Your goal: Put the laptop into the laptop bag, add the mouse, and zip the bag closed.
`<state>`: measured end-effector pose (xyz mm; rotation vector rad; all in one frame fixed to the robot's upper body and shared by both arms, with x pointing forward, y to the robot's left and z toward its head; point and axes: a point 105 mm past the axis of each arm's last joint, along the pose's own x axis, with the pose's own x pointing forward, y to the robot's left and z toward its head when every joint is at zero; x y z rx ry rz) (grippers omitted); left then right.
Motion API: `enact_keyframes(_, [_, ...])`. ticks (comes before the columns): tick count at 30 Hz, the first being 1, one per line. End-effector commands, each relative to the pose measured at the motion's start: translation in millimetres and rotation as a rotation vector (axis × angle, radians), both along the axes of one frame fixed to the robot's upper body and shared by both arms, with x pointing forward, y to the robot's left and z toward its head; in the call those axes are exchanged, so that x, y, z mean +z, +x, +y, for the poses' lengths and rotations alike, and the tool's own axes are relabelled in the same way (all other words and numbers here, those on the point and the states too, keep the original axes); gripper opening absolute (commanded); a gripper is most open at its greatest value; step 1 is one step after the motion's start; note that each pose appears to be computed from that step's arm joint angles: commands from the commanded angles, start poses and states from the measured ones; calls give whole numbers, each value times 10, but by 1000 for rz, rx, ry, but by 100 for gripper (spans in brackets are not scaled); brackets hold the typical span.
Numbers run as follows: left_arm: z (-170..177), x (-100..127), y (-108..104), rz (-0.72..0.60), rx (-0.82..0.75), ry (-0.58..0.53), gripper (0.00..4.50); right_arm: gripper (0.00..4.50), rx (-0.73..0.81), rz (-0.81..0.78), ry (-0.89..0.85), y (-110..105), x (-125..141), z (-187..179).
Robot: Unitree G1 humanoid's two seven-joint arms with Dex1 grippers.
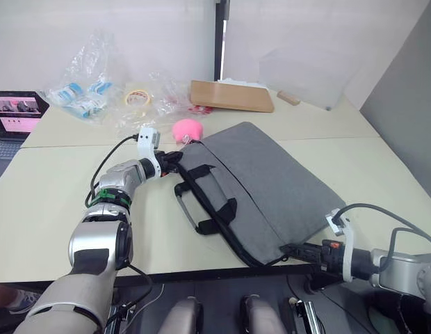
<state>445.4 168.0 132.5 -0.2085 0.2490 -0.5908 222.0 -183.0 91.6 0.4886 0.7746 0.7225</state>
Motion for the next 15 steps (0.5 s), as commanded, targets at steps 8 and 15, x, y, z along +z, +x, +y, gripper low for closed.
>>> enact_keyframes(8, [184, 86, -158, -55, -24, 25, 0, 6, -7, -76, -11, 143, 181, -142])
enact_keyframes(15, [227, 29, -572, -42, -91, 76, 0, 6, 11, -111, -57, 333, 307, -278])
